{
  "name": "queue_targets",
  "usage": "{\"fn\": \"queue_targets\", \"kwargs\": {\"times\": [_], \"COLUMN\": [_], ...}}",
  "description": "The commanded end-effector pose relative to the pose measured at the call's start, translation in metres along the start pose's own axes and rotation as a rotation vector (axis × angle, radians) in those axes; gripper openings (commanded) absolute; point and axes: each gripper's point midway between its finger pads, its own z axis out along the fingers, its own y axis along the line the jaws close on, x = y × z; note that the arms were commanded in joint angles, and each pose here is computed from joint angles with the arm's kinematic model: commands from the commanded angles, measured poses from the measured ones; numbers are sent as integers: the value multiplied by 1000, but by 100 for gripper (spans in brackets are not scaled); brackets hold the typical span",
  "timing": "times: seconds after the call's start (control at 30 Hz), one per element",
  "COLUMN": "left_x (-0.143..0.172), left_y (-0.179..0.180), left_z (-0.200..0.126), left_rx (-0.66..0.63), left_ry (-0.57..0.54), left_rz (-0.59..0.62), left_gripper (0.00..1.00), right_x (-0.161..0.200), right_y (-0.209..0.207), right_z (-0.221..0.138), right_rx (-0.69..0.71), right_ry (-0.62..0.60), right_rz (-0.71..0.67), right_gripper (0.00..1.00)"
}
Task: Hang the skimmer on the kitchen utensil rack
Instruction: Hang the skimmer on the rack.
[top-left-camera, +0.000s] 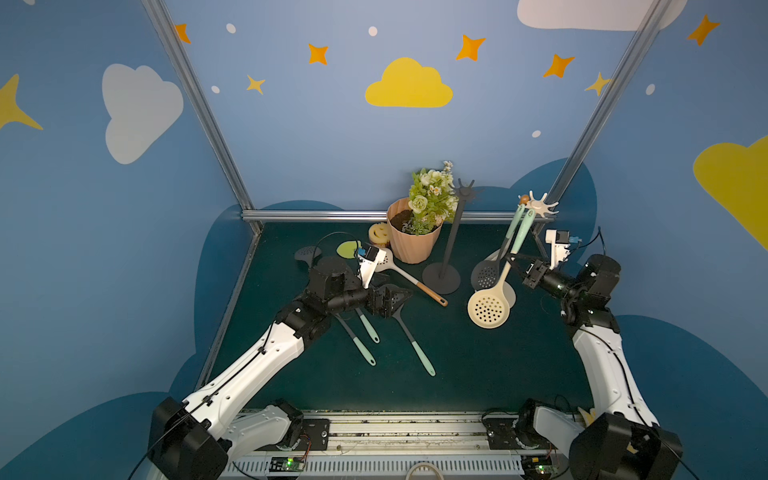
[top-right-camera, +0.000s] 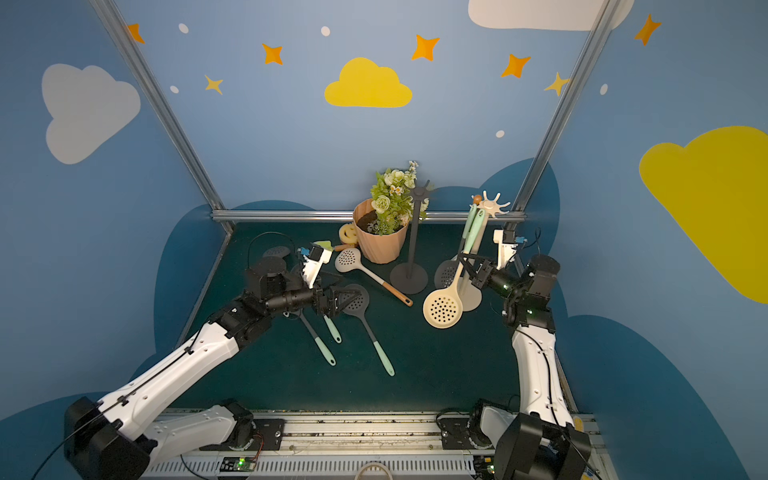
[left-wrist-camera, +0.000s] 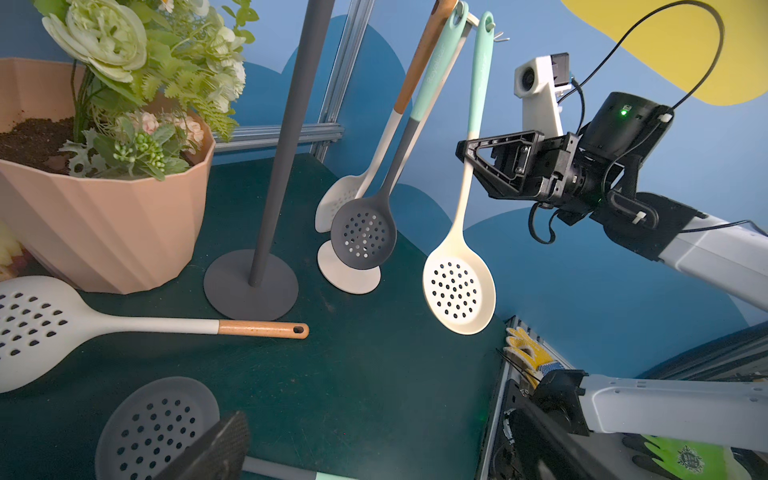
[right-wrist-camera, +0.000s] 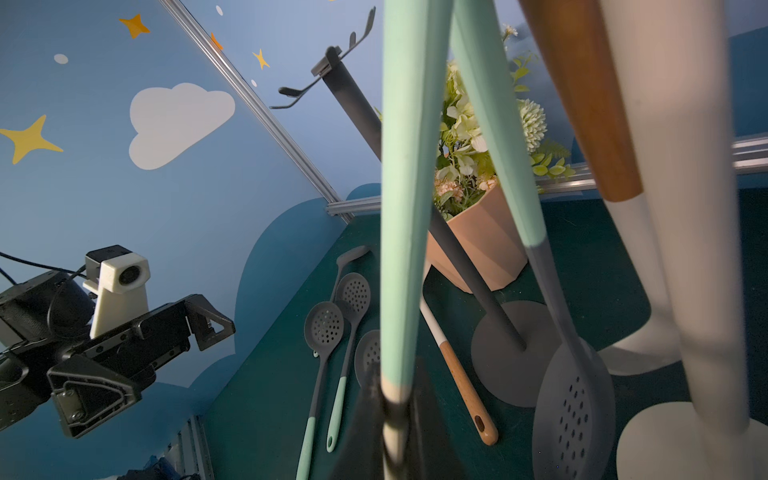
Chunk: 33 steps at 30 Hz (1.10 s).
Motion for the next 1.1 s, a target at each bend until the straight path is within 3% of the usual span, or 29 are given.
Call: {"fn": "queue_targets", "kwargs": {"times": [0.0, 0.17, 0.6, 0.7, 0.87, 1.07], "left_x": [-3, -1, 1, 1, 0, 2], "left_y": [-5, -6, 1, 3, 16, 40], "left_z": [0, 1, 4, 3, 3, 3], "left_rx": [18, 16, -33, -46, -120, -240], "left_ry": [-7, -1, 18, 17, 12, 11], "left_rz": [30, 35, 28, 29, 19, -8], "left_gripper": [100, 100, 100, 100, 100, 100], "right_x": [2, 6, -6, -11, -8, 22], "right_y": [-7, -13, -26, -25, -19, -8], "right_z": [0, 0, -6, -8, -16, -23], "right_rx": [19, 40, 167, 187, 227, 329], "right_ry": [-9, -6, -51, -57, -58, -23], "right_rz": [9, 29, 42, 46, 26, 13], "right_gripper": [0, 1, 30, 32, 44, 56]}}
